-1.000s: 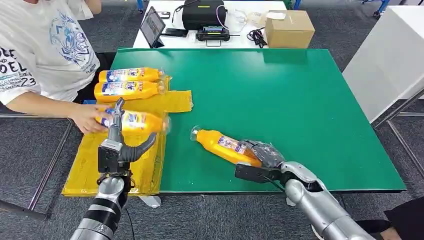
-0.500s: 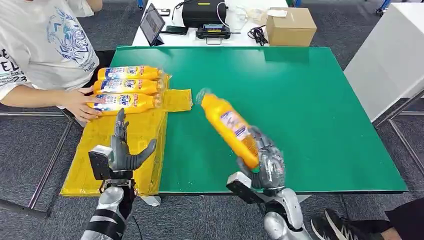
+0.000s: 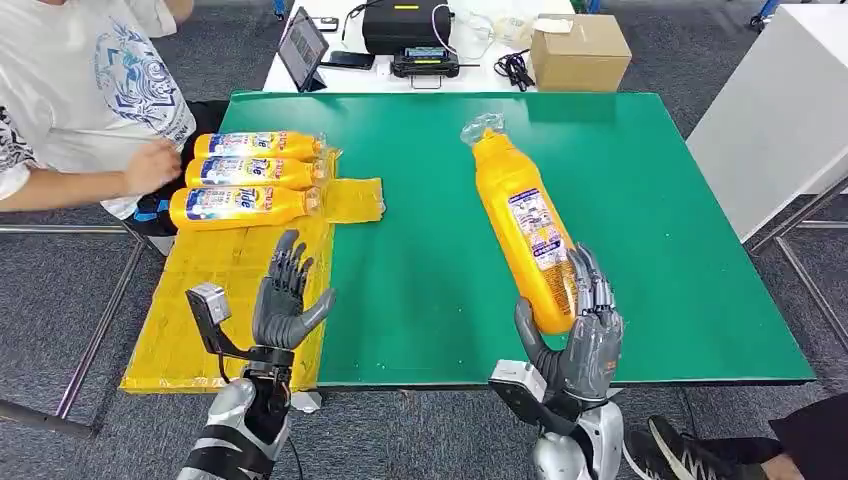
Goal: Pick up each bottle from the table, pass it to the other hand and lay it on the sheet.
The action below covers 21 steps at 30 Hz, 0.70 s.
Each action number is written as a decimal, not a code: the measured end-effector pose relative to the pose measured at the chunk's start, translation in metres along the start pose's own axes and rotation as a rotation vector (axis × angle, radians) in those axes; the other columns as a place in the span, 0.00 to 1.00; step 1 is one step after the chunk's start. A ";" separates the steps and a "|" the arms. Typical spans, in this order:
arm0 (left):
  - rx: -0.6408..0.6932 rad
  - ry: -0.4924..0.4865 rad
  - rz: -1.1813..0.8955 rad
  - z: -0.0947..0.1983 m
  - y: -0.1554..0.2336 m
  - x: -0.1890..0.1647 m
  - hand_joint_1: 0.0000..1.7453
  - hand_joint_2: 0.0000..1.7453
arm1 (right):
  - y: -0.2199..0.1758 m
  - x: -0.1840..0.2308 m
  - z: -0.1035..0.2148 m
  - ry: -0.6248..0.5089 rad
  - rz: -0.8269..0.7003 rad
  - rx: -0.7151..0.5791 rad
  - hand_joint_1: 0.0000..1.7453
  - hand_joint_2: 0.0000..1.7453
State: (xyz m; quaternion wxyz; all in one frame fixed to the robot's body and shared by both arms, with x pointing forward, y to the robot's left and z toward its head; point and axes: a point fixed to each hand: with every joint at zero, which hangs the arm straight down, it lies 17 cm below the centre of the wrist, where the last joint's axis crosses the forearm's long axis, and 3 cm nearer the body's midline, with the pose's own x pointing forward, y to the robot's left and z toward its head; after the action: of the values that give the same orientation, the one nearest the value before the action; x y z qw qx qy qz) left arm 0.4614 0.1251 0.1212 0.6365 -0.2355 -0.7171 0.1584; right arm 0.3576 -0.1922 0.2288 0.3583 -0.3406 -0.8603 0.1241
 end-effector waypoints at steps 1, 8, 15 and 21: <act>-0.025 0.022 0.051 0.003 -0.006 -0.003 0.00 1.00 | 0.001 -0.001 0.001 0.006 0.000 0.002 1.00 1.00; -0.261 0.151 0.349 0.030 -0.059 -0.019 0.00 1.00 | 0.014 -0.010 0.010 0.043 -0.022 0.036 1.00 1.00; -0.348 0.260 0.351 0.050 -0.085 -0.049 0.00 1.00 | 0.031 0.004 0.011 -0.012 -0.034 0.076 1.00 1.00; -0.378 0.331 0.326 0.055 -0.101 -0.071 0.00 1.00 | 0.051 0.034 0.006 -0.116 -0.039 0.119 1.00 1.00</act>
State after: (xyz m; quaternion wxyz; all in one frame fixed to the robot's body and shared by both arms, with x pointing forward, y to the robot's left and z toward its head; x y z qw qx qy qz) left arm 0.3986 0.0060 0.1067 0.6558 -0.4845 -0.5732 0.0819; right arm 0.3612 -0.1317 0.2195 0.3298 -0.2941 -0.8772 0.1877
